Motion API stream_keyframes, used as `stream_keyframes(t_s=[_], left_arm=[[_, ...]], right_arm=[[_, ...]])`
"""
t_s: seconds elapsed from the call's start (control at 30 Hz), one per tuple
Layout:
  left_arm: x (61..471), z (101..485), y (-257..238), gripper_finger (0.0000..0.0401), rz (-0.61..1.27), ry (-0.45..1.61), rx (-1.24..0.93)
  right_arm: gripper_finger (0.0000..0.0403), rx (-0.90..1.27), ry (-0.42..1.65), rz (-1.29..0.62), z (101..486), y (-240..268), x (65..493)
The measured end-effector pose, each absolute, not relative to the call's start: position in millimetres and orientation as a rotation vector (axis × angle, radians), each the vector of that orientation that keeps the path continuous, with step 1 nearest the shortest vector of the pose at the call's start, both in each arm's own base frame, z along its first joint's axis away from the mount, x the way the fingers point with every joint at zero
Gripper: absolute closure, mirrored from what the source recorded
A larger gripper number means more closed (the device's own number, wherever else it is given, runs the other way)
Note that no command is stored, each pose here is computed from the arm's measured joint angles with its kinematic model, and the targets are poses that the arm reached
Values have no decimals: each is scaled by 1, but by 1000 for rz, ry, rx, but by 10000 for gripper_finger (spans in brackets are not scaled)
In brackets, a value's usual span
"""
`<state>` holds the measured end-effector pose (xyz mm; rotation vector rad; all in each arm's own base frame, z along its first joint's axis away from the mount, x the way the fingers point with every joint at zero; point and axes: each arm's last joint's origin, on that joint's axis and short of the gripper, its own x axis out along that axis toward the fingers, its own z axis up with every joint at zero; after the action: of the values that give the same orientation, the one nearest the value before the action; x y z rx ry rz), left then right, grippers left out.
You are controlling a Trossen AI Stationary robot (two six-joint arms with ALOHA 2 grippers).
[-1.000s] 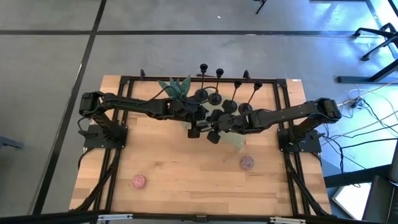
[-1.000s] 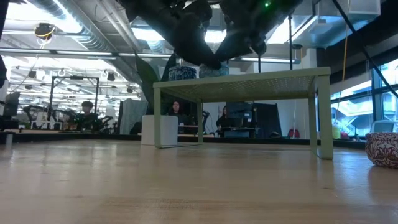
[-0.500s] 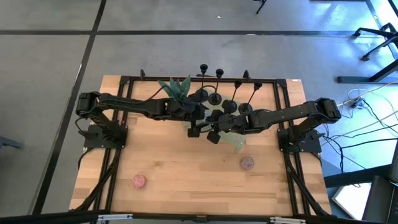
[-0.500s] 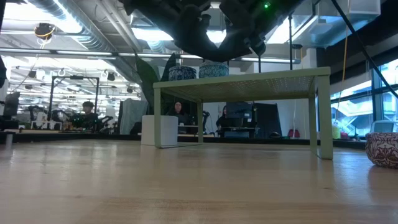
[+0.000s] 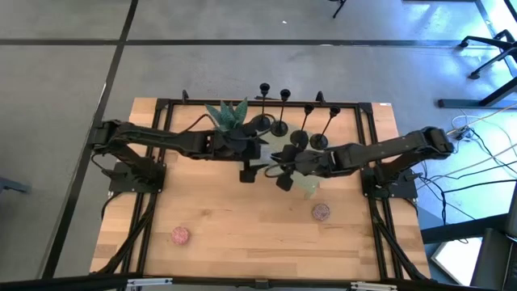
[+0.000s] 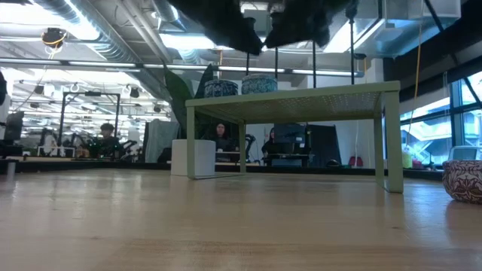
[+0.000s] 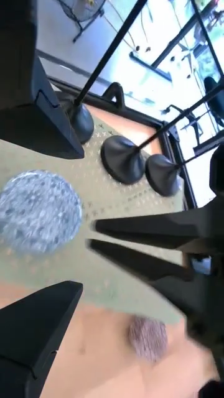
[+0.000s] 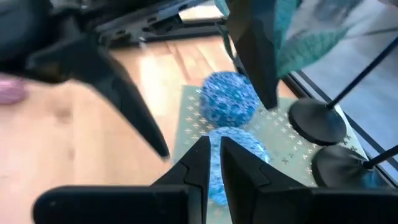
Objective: Stock candles and holders on shelf
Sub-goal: Align the pink scented candle with the other scented candles on the shelf
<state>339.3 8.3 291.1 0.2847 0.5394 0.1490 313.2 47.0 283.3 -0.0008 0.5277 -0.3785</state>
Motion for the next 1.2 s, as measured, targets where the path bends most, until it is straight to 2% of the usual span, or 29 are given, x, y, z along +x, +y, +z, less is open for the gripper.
stream_keyframes(t_s=[0.13,0.27,0.5,0.73,0.93,1.2], left_arm=[[315,311,-7,66,104,546,257],[285,326,-24,65,-38,588,168],[244,325,-64,65,-289,815,-85],[220,302,-108,65,-284,1102,-228],[201,274,-138,65,-134,1327,-350],[190,245,-172,65,-22,1528,-354]], right_arm=[[362,4,483,-321,299,61,300],[362,9,443,-255,312,76,286],[362,-26,441,-174,315,94,278],[361,-11,441,-164,315,95,278],[361,42,439,-180,314,93,279],[361,10,454,-160,312,91,281]])
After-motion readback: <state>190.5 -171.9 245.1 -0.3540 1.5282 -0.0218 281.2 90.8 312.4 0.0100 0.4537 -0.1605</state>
